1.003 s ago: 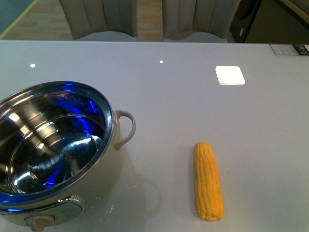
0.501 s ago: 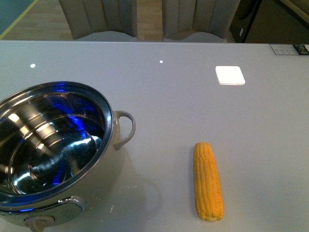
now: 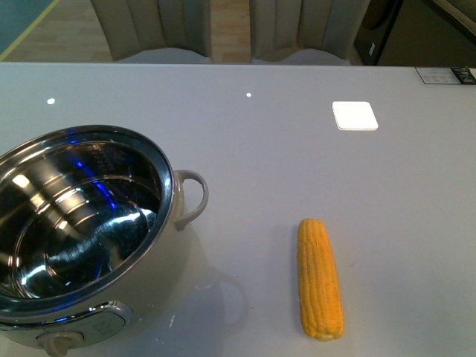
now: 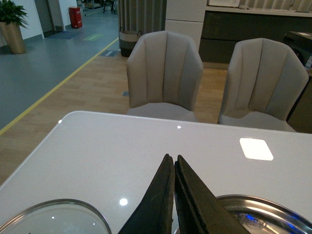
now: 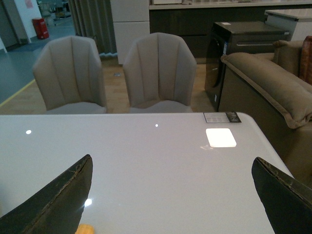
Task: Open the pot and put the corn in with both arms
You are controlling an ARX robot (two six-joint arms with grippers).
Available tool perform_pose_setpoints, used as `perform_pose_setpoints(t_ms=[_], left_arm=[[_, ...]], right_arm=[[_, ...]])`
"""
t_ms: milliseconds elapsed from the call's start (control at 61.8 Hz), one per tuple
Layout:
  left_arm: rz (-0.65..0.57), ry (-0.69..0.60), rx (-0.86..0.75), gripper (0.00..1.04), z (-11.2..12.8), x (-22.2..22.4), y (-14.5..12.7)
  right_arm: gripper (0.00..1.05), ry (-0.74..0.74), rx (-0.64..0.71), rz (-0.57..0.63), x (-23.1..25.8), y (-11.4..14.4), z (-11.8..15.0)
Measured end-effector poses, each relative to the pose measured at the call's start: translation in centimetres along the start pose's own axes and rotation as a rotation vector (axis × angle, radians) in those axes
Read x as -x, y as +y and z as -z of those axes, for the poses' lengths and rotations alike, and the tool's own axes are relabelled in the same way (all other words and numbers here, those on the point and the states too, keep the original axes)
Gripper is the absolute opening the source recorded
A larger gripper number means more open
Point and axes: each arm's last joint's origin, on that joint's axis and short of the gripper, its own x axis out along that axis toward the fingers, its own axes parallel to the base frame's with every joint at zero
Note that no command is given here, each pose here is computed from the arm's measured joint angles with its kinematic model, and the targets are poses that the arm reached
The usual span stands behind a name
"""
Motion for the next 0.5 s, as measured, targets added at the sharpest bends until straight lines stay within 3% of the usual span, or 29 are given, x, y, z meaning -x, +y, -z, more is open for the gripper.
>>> perform_pose_setpoints(t_ms=[501], left_arm=[[0.013,-0.009,-0.006,0.03,-1.7,4.5,-3.7]], right_arm=[[0.96,0.0,0.0,0.0,0.0,0.0,0.0]])
